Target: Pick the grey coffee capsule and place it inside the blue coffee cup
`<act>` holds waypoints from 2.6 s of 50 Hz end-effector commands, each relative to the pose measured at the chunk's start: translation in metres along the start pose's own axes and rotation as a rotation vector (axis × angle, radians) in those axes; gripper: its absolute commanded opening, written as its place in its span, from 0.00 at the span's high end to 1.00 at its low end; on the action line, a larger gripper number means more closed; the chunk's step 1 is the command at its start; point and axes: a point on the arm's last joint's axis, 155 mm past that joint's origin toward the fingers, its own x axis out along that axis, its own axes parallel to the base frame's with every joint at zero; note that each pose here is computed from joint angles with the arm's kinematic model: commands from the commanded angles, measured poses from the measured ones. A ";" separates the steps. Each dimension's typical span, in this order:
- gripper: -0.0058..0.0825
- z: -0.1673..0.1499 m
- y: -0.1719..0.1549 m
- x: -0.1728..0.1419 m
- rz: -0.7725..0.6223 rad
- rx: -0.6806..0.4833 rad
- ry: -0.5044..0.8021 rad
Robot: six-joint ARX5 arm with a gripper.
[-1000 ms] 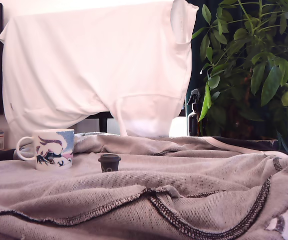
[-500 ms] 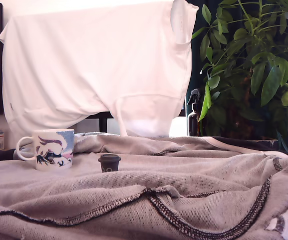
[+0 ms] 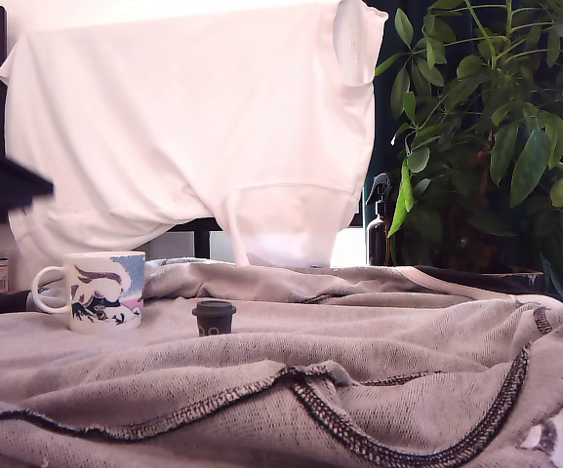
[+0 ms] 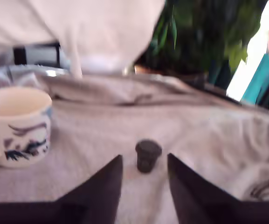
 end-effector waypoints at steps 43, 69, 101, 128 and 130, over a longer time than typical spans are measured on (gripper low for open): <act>0.12 -0.046 -0.020 0.127 -0.184 0.157 0.280; 0.31 -0.076 -0.011 0.158 -0.185 0.114 0.414; 0.83 -0.070 -0.017 0.164 -0.212 0.076 0.487; 0.83 0.065 0.039 0.148 -0.054 0.133 0.201; 0.83 0.073 0.053 0.144 -0.018 0.132 0.183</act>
